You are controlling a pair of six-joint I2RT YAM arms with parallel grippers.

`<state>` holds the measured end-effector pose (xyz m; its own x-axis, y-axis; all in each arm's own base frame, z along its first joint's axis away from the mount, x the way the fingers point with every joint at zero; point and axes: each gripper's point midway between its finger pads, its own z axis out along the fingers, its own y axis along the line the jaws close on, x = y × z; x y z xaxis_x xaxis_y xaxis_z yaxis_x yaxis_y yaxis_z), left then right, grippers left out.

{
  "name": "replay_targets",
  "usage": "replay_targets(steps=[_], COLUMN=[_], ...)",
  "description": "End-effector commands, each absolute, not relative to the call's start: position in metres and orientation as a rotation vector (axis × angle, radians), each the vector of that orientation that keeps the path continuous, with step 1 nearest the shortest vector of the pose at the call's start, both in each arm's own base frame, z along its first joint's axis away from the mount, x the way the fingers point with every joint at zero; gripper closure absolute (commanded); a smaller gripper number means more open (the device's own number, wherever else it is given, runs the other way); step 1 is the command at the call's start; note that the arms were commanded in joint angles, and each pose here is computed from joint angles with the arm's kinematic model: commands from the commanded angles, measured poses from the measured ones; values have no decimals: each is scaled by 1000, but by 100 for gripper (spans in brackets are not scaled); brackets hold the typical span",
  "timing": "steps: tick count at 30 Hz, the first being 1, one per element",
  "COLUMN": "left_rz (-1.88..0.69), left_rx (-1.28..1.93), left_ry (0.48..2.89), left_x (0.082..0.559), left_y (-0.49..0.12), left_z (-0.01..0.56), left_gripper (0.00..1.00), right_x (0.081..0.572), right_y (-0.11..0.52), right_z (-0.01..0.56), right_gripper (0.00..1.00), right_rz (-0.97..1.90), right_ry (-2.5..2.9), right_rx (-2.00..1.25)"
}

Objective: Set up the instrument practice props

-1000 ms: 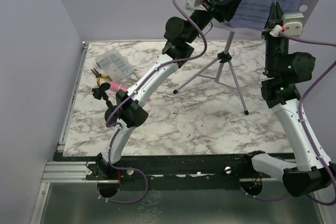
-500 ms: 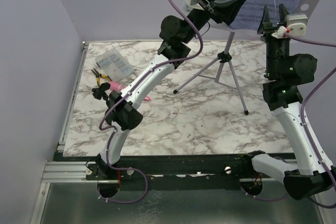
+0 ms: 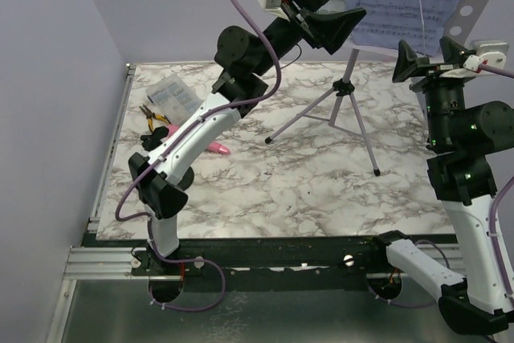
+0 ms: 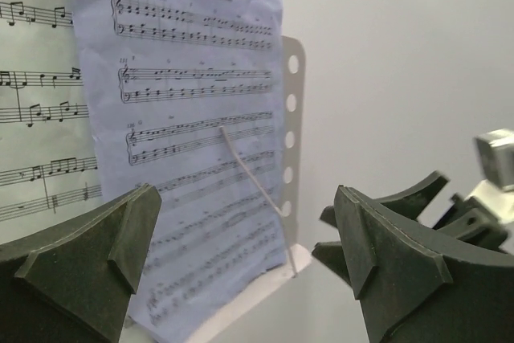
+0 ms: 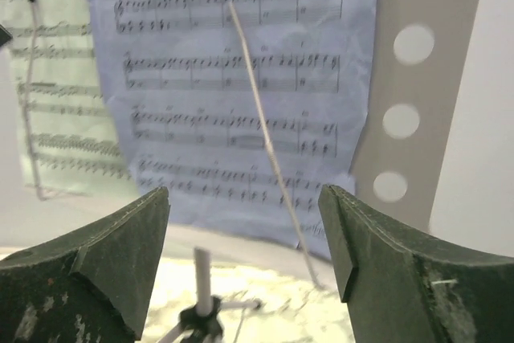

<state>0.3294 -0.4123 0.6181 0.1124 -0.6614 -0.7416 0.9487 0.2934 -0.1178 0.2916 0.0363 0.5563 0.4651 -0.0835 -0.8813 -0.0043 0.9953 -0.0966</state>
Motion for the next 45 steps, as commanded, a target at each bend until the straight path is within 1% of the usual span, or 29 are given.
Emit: replay_targets(steps=[1, 6, 10, 13, 17, 20, 22, 26, 28, 31, 34, 38, 41, 45], left_rz=[-1327, -1389, -1355, -1276, -1107, -954, -851, -689, -625, -560, -530, -511, -531, -548], left_rx=[425, 413, 418, 450, 458, 447, 424, 337, 309, 212, 122, 99, 104, 113], left_ry=[869, 1030, 1191, 1298, 1417, 1456, 1450, 1403, 1398, 1395, 1397, 1386, 1387, 1391], left_x=[299, 284, 276, 269, 266, 270, 275, 283, 285, 291, 292, 292, 290, 290], left_y=[-391, -377, -363, -349, -319, -293, -276, -242, -229, -207, -190, -184, -187, -191], left_z=[626, 587, 543, 497, 445, 420, 413, 408, 398, 379, 373, 374, 373, 372], left_gripper=[1, 1, 1, 1, 1, 1, 1, 1, 1, 1, 1, 1, 1, 1], right_x=[275, 243, 228, 223, 232, 251, 262, 281, 294, 313, 334, 367, 388, 408], right_y=[49, 57, 68, 84, 111, 133, 150, 173, 187, 207, 223, 238, 243, 253], right_z=[515, 471, 428, 396, 345, 297, 269, 222, 198, 168, 136, 116, 105, 94], right_gripper=[15, 5, 4, 4, 6, 11, 11, 11, 10, 6, 5, 7, 11, 14], right_rz=[111, 256, 390, 518, 650, 758, 860, 952, 900, 703, 564, 453, 379, 335], right_ry=[1278, 1382, 1450, 1494, 1635, 1816, 1886, 1950, 2011, 2066, 2104, 2066, 2031, 2011], right_rx=[-79, -52, -5, 3, -33, 7, 46, 184, 264, 416, 563, 681, 713, 729])
